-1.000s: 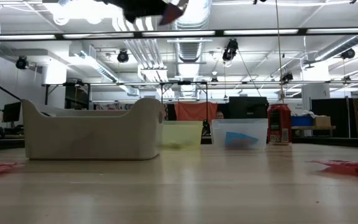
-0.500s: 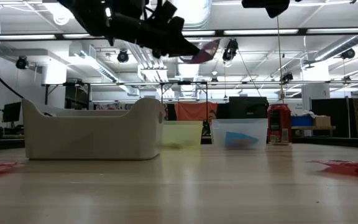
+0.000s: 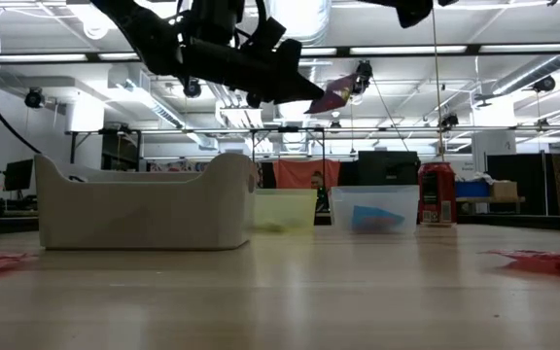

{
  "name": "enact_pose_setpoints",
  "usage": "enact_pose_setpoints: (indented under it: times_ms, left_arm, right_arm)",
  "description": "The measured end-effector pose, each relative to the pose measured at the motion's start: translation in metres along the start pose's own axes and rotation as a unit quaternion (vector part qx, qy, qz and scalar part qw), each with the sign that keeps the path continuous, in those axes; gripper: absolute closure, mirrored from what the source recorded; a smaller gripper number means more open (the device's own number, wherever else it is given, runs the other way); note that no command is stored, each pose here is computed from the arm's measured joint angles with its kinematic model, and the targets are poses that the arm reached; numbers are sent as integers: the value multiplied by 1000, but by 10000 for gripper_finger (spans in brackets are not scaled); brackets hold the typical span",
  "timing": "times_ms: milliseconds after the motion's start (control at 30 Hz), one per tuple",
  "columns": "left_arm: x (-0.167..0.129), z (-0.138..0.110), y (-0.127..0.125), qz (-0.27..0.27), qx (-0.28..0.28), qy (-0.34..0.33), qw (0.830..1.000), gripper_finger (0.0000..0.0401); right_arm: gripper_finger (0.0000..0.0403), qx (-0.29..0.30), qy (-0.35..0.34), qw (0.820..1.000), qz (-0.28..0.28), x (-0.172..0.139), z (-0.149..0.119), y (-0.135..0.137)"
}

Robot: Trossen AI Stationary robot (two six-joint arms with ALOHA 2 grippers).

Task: Sort candy
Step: Put the blue candy into the transparent bin

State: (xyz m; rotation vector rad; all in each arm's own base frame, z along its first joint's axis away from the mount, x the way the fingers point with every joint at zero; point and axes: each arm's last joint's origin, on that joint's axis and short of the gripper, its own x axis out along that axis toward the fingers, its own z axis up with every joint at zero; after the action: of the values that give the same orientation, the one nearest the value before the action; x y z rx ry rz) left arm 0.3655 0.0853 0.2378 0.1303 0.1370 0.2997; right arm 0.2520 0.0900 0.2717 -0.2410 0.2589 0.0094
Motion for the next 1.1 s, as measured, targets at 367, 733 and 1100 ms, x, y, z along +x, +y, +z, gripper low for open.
enact_pose_setpoints:
  times_ms: [367,733,1100]
  left_arm:
    - [13,-14,-6,-1,-40,-28,999,401]
    - [35,-40,-11,0,-51,-5,999,401]
    - [61,-60,-16,0,-45,35,998,401]
  right_arm:
    - [394,-17,-34,999,9,-1,-6,0]
    - [394,-18,-9,1000,9,-8,-9,-3]
    - [394,-14,-8,1000,9,-8,-9,-3]
